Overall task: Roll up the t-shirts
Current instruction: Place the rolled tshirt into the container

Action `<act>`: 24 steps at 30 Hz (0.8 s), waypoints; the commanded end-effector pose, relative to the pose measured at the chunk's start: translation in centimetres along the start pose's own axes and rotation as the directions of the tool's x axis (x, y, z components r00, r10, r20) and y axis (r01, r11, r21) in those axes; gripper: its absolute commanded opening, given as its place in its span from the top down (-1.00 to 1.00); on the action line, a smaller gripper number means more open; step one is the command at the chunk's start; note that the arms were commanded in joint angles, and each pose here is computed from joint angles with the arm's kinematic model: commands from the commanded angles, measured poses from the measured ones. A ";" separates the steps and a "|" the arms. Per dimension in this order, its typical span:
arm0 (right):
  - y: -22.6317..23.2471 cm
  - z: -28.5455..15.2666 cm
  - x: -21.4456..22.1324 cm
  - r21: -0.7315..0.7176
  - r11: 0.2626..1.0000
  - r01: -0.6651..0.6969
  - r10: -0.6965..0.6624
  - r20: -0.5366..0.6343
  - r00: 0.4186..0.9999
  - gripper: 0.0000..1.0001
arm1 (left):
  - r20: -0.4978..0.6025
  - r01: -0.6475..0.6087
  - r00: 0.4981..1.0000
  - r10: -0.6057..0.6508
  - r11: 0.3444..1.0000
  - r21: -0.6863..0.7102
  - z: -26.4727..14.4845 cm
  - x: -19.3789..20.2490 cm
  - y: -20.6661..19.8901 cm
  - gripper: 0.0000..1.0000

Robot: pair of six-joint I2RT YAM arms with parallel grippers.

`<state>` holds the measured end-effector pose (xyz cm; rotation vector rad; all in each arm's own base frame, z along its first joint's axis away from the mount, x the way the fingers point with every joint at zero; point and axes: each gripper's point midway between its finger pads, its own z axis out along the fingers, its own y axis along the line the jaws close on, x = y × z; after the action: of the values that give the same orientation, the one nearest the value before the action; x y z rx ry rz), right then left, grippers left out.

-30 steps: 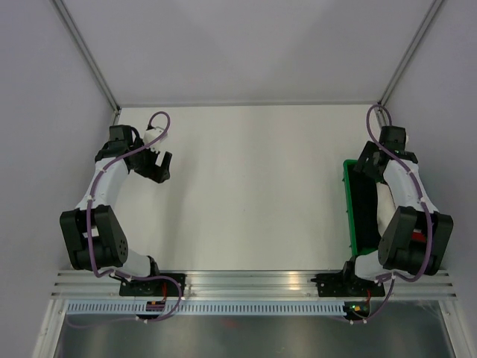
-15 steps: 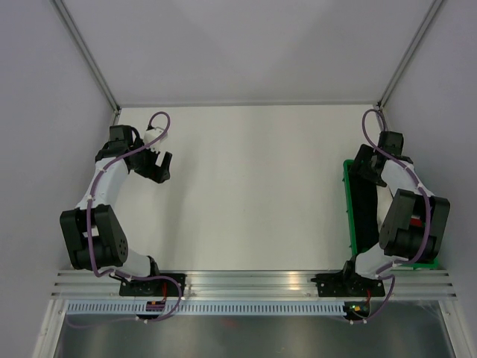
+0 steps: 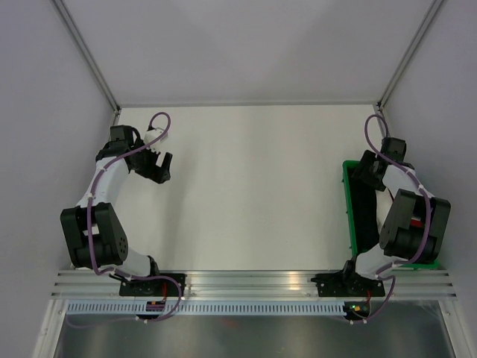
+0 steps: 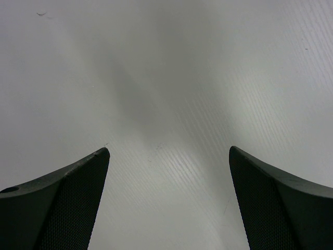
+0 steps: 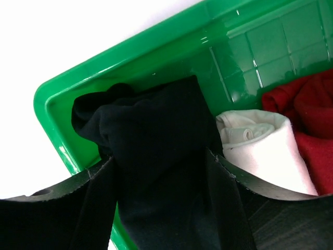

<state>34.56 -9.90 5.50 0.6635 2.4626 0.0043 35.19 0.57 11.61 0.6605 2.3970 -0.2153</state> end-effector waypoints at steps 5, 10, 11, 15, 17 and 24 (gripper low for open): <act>-1.0 -2.5 6.7 0.037 0.998 -0.053 0.058 -0.170 0.984 -0.36 | 0.041 -0.035 0.999 0.035 0.999 -0.003 -0.5 -1.4 0.5 -1.00; -2.0 -3.5 6.1 0.095 0.994 -0.053 0.064 -0.124 0.990 -0.39 | 0.045 -0.039 0.998 0.039 0.999 0.003 -0.6 -1.5 0.3 -0.99; -1.9 -3.5 5.8 0.091 0.994 -0.055 0.065 -0.111 0.992 -0.42 | 0.046 -0.040 0.998 0.039 0.999 0.005 -0.6 -1.5 0.3 -1.00; -1.4 -2.9 4.7 0.074 0.995 -0.060 0.068 -0.107 0.992 -0.43 | 0.050 -0.042 0.998 0.042 0.999 0.000 -0.8 -1.5 0.3 -1.00; -1.3 -3.0 4.7 0.071 0.996 -0.061 0.068 -0.110 0.992 -0.42 | 0.047 -0.044 0.998 0.044 0.999 -0.001 -0.8 -1.4 0.2 -0.99; -1.3 -3.9 8.0 0.059 0.991 -0.116 0.124 -0.147 0.981 -0.38 | 0.050 -0.045 0.998 0.045 0.999 0.000 -0.7 -1.6 0.3 -1.00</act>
<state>30.43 -8.35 5.89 0.7537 2.4714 0.0189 35.19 0.56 11.61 0.6612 2.3965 -0.2160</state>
